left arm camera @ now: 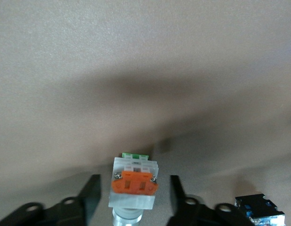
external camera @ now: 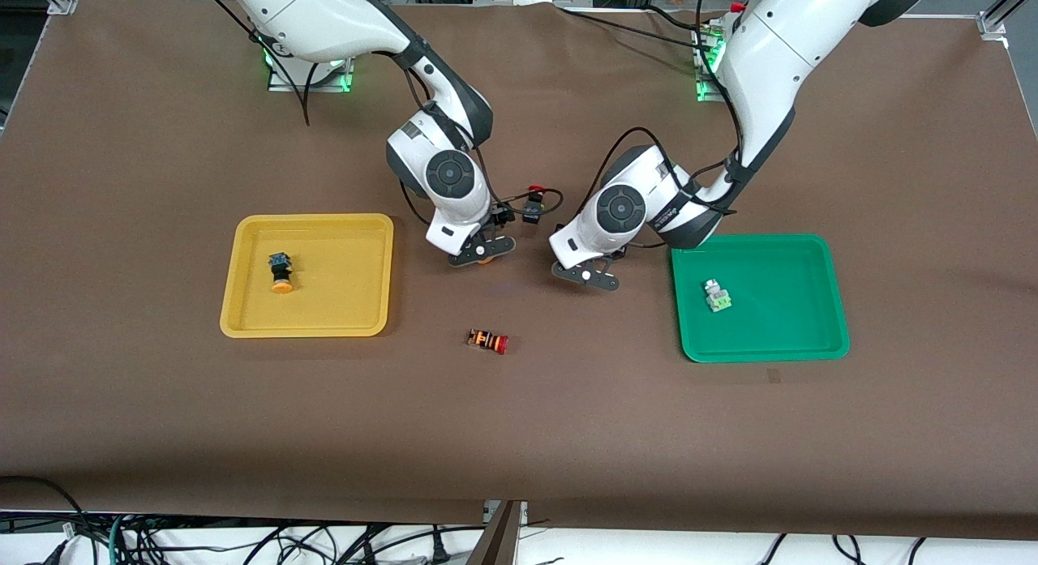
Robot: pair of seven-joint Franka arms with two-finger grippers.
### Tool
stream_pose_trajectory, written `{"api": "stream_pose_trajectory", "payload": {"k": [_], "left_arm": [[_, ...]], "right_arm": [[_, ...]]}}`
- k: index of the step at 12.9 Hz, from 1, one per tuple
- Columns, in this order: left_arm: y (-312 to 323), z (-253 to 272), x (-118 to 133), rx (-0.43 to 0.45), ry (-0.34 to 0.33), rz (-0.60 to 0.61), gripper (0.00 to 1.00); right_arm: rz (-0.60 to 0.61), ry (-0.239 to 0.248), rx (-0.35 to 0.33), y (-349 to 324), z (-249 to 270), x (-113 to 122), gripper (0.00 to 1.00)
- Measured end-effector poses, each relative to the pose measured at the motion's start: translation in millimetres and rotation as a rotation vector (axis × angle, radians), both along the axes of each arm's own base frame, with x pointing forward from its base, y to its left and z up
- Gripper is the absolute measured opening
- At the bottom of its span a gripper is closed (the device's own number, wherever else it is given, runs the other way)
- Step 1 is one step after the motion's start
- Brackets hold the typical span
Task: Place green and yellow buttons in trays
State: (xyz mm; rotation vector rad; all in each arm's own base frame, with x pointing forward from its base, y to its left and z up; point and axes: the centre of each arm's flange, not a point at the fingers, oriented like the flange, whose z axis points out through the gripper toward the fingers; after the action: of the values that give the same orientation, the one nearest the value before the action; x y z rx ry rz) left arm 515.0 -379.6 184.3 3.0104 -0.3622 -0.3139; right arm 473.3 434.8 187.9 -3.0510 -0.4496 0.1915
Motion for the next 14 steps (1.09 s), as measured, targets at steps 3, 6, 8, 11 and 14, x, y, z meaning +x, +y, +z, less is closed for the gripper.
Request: {"api": "stream_pose_trajectory", "payload": {"k": [3,6,8,11,14], "left_arm": [[2.0,1.1,2.2,-0.001,-0.003,0.004,0.42],[15.1,14.1,12.0,0.03,0.009,0.015,0.42],[39.5,45.2,30.7,0.075,0.021,0.013,0.42],[110.3,86.0,64.9,0.14,0.042,-0.057,0.42],[215.6,88.9,99.7,0.227,0.029,-0.175,0.42]], "right_arm": [[0.014,-0.025,0.004,-5.0,-9.4,-4.6,1.0],[0.009,-0.032,0.008,-7.4,-7.4,-1.1,0.67],[0.001,-0.036,0.01,-10.7,-5.9,2.5,0.44],[-0.021,-0.055,0.018,-19.4,4.6,15.9,0.41],[-0.08,-0.062,-0.02,-69.5,42.7,55.1,0.41]]}}
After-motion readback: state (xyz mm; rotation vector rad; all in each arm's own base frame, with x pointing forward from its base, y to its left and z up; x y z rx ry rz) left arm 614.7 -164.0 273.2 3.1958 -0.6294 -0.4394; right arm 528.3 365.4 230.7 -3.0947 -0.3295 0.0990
